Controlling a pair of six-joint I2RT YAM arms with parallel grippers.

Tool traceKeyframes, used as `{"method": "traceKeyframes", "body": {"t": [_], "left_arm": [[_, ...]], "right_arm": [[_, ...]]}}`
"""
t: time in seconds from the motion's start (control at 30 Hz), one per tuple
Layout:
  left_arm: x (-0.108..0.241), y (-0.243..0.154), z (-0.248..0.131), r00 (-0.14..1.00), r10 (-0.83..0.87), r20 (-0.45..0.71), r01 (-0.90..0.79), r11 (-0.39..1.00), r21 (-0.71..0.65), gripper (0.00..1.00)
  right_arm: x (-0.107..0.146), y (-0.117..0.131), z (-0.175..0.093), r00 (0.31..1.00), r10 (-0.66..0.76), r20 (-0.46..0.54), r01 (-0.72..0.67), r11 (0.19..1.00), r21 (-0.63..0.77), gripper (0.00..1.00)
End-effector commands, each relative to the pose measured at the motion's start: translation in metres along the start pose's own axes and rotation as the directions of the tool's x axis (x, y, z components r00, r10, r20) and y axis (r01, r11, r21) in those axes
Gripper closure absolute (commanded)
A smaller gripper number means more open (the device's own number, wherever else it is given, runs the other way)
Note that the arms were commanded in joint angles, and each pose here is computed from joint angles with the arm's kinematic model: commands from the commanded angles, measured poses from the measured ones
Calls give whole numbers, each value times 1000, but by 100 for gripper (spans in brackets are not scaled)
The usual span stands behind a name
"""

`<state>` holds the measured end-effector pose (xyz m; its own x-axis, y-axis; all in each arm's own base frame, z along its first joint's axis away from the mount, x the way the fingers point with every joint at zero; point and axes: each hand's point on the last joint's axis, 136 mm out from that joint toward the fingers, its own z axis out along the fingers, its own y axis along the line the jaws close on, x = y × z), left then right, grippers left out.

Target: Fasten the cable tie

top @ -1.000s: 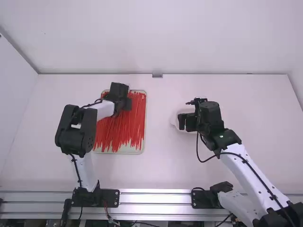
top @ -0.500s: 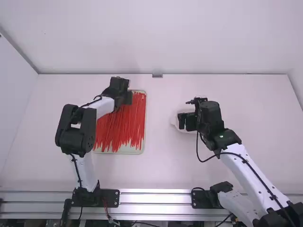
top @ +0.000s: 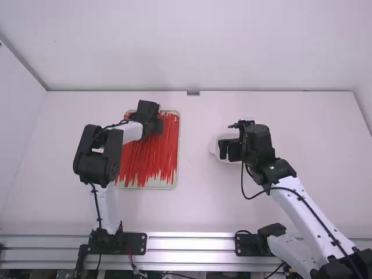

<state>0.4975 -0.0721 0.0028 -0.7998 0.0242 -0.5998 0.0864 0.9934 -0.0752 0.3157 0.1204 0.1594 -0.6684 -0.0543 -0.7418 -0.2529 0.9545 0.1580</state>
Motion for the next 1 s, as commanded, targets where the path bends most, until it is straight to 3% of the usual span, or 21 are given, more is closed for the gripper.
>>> {"method": "traceKeyframes", "body": {"t": [0.0, 0.67, 0.97], "left_arm": [[8, -3, 2, 1000, 0, -24, 0, 1000, 9, 71], [7, -2, 1, 999, -23, -33, 23, 1000, 3, 78], [4, -2, 0, 999, -23, -25, 23, 1000, 1, 72]], "right_arm": [[3, 1, 1, 1000, -3, -5, 3, 1000, -4, 1], [4, 2, 1, 1000, -3, -12, 3, 1000, -6, 1], [4, 1, 1, 1000, -2, -12, 2, 1000, -6, 1]]}}
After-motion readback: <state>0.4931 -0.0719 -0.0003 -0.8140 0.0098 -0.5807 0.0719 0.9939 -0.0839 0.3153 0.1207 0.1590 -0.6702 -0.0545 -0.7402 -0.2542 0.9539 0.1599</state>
